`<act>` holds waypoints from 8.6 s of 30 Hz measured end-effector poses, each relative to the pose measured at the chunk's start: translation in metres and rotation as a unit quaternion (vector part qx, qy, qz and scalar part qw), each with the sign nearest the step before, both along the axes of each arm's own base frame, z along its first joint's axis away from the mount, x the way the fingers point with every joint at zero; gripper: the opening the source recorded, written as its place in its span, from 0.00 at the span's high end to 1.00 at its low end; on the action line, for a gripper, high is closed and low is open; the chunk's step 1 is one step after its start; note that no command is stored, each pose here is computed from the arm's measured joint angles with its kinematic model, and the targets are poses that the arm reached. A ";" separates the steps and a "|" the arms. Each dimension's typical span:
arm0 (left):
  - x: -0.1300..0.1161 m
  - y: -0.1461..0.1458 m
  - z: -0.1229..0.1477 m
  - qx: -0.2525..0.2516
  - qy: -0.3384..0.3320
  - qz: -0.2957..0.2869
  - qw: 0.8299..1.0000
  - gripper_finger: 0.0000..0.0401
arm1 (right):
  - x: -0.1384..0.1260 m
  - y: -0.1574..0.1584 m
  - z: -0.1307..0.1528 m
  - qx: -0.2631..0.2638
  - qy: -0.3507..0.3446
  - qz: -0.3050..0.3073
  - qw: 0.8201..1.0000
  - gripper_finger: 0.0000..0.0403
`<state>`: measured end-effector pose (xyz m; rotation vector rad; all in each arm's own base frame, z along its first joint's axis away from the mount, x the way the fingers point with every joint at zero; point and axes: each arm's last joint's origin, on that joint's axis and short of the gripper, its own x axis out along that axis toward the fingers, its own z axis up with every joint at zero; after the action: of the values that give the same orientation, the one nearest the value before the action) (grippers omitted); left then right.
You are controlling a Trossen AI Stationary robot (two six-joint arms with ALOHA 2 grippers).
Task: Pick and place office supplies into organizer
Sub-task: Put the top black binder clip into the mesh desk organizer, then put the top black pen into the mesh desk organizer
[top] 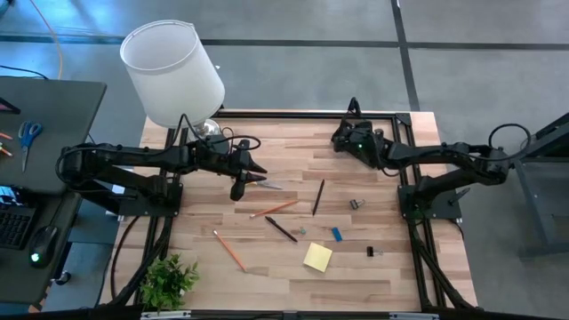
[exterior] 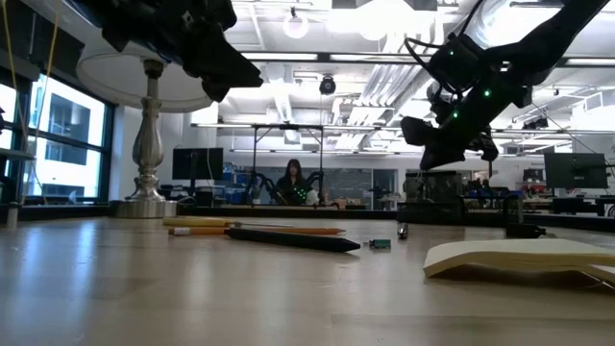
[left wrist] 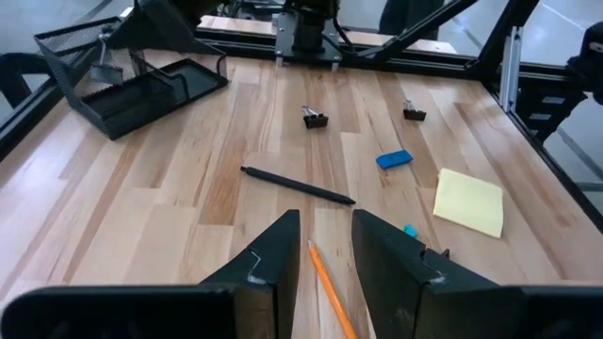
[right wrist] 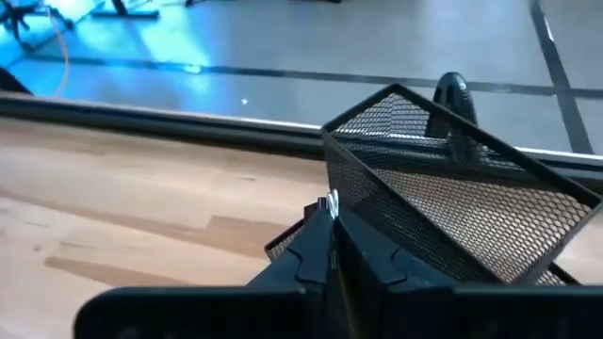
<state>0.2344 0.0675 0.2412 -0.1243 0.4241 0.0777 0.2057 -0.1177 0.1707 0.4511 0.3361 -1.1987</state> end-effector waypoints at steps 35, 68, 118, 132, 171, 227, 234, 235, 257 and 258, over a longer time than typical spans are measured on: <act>-0.027 -0.010 0.034 0.072 -0.067 -0.044 0.994 0.78 | 0.000 0.039 -0.014 0.030 0.041 -0.024 0.998 0.60; -0.030 -0.007 0.004 0.009 0.079 0.039 0.996 0.78 | 0.028 0.120 0.013 -0.024 0.056 0.469 0.881 0.72; -0.025 -0.004 0.027 0.061 0.078 0.038 0.994 0.78 | 0.129 0.185 -0.027 0.198 0.045 0.022 0.979 0.72; -0.035 -0.009 0.042 0.069 0.030 -0.005 0.997 0.78 | 0.126 0.199 -0.050 0.214 0.063 -0.028 0.974 0.72; -0.044 -0.012 0.032 0.034 0.091 -0.001 0.995 0.78 | 0.116 0.195 -0.063 0.149 0.223 0.036 0.963 0.95; -0.044 -0.012 0.031 0.038 0.096 -0.001 0.995 0.78 | 0.069 0.231 -0.107 0.005 0.074 0.091 0.993 0.94; -0.044 -0.012 0.031 0.038 0.097 -0.001 0.995 0.78 | 0.075 0.232 -0.082 -0.060 0.074 0.075 0.993 0.96; -0.044 -0.012 0.031 0.038 0.097 -0.001 0.995 0.78 | 0.076 0.232 -0.076 -0.078 0.068 0.071 0.992 0.96; -0.023 -0.016 0.017 -0.006 -0.239 -0.133 0.962 0.78 | 0.024 0.248 0.045 -0.247 -0.061 0.132 0.958 0.96; -0.021 -0.015 0.013 -0.015 -0.253 -0.131 0.959 0.78 | 0.023 0.249 0.047 -0.246 -0.063 0.133 0.958 0.96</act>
<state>0.2132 0.0525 0.2546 -0.1127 -0.0722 -0.2194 0.2292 0.1309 0.2174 0.0432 -0.0195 -0.9418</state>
